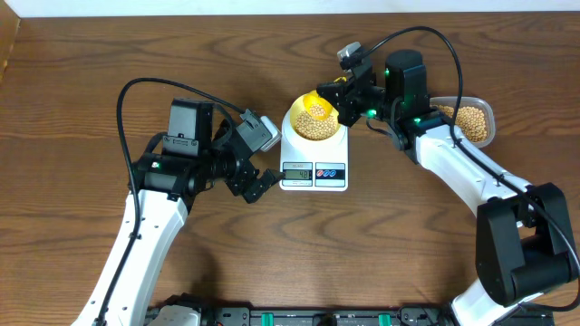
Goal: Scoop item into bowl and weigh 50g on scale
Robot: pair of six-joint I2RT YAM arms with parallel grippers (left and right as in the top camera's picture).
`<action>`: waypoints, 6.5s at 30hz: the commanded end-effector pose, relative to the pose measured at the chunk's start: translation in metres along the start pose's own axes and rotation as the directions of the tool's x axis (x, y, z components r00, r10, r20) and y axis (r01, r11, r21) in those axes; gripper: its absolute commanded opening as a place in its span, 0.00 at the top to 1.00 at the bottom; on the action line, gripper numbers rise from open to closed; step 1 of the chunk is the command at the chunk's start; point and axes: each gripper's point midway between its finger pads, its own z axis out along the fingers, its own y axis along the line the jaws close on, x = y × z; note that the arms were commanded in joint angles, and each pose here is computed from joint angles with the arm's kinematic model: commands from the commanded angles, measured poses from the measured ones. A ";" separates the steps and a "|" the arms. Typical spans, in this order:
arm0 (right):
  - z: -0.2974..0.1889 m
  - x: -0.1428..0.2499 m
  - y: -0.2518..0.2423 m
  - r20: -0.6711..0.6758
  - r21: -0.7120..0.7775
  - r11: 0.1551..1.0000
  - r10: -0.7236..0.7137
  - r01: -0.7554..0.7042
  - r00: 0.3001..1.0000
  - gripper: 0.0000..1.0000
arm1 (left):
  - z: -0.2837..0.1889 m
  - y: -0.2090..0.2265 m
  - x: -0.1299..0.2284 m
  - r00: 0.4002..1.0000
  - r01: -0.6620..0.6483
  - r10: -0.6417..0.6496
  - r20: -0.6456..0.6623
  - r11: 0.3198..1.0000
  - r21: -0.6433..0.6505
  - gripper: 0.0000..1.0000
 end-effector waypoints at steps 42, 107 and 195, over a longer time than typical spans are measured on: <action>0.003 0.007 -0.009 -0.017 0.049 0.999 0.019 -0.018 1.000 0.99 | 0.002 -0.001 0.004 1.000 -0.002 0.002 -0.005 1.000 0.016 0.02; 0.001 0.012 -0.007 -0.035 0.018 0.998 0.054 -0.053 0.998 0.99 | 0.002 -0.001 0.003 1.000 -0.002 0.002 -0.004 1.000 0.016 0.02; 0.001 0.012 -0.019 -0.029 0.105 0.993 0.050 -0.046 0.998 0.99 | 0.002 -0.001 0.003 1.000 -0.002 0.002 -0.005 1.000 0.015 0.02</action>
